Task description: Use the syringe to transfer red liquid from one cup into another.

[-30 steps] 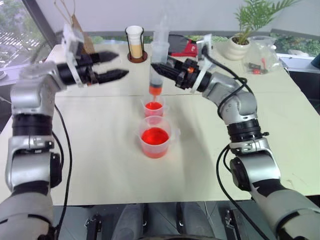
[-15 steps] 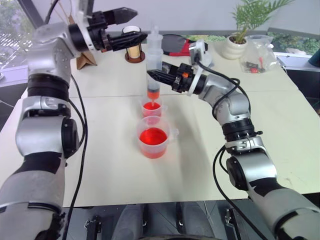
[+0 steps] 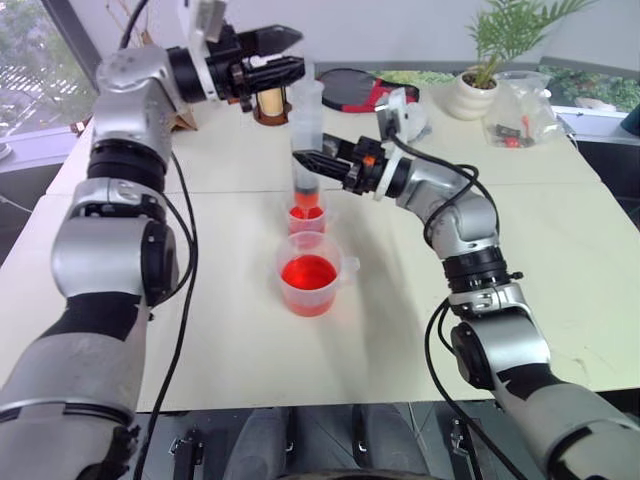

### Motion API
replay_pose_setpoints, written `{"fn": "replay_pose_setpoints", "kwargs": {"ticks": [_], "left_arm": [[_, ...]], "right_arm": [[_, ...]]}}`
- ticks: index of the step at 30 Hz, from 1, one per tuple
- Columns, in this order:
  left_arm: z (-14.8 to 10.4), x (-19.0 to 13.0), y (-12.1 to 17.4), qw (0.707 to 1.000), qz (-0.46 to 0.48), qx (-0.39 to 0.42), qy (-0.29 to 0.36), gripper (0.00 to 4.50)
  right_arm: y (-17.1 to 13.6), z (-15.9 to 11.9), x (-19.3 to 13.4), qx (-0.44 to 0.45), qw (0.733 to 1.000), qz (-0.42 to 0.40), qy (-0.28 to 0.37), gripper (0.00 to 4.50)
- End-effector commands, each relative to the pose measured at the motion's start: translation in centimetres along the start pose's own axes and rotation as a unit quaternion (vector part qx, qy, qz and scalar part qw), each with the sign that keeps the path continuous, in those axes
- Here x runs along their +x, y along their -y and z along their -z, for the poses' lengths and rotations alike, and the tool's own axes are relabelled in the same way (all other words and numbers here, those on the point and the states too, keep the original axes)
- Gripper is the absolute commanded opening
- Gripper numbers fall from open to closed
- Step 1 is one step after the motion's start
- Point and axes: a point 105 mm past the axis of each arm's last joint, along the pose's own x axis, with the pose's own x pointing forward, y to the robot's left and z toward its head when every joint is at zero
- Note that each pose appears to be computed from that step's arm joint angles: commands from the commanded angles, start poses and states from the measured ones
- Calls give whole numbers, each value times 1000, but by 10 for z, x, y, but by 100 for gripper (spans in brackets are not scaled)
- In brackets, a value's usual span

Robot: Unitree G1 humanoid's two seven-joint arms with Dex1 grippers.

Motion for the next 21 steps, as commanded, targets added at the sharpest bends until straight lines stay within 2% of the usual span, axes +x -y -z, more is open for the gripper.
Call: {"fn": "replay_pose_setpoints", "kwargs": {"ticks": [1, 8, 15, 21], "left_arm": [[-23, 0, -4, 1000, 0, 20, 25, 2], [-17, -4, 1, 1000, 20, 0, 20, 2], [7, -9, 12, 999, 41, -24, -8, 2], [19, -7, 17, 998, 34, -44, -6, 2]], "right_arm": [[-18, -20, 12, -41, 998, -44, 23, 138], [-15, -21, 14, -45, 998, -38, 25, 138], [-9, -32, 17, -55, 997, -27, 45, 138], [-3, -43, 18, -73, 996, -17, 57, 138]]}}
